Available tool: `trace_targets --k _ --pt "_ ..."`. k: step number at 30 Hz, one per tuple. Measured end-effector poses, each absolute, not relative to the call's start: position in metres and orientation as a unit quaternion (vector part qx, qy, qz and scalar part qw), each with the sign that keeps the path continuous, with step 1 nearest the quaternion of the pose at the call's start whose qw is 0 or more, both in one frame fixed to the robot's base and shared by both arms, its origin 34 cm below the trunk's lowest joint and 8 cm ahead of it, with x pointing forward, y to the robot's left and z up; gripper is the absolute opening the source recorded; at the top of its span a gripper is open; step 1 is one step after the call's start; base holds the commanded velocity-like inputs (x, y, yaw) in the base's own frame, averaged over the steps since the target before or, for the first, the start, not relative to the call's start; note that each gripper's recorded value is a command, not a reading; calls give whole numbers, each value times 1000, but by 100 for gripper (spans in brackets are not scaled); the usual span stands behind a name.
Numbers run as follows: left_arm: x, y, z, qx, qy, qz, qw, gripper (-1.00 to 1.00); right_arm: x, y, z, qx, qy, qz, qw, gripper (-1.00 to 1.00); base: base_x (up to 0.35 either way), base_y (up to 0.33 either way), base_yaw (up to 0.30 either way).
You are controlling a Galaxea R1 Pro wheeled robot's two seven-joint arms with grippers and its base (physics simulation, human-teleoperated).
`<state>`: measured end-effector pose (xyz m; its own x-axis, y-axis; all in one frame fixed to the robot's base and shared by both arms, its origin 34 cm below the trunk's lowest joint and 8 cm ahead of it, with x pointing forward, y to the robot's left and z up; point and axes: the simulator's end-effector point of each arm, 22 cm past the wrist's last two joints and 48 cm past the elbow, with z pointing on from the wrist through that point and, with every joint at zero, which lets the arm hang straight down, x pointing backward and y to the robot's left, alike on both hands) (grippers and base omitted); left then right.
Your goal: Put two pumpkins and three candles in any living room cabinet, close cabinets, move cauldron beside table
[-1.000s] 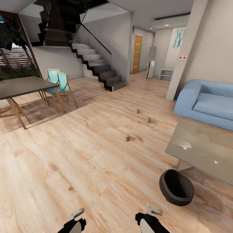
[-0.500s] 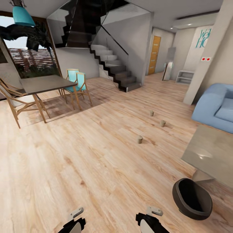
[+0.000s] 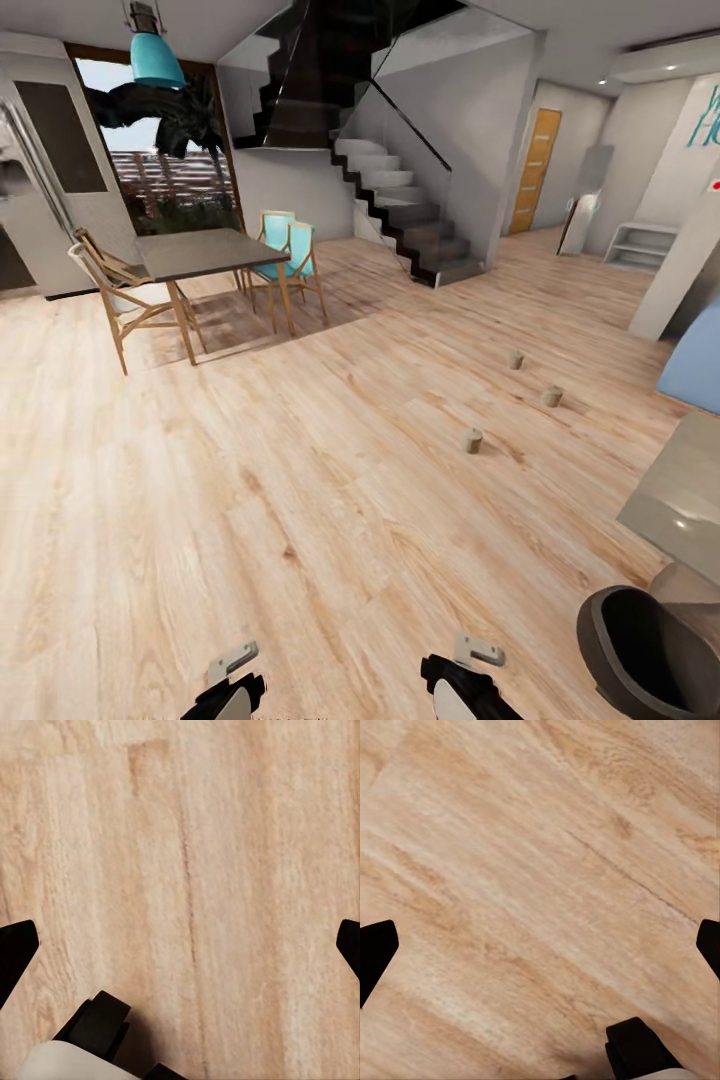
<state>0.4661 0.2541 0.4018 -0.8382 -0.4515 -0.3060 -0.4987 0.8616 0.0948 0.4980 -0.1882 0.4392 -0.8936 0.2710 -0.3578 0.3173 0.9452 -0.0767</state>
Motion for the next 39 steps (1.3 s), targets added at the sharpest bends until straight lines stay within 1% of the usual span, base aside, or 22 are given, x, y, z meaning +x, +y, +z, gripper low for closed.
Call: trace_targets --k 28,39 --pt "470 255 403 -252 952 87 151 100 488 -195 432 150 972 -77 163 100 0 0 294" --pt "472 248 404 -243 954 85 154 100 485 -185 431 152 972 -74 162 100 0 0 294"
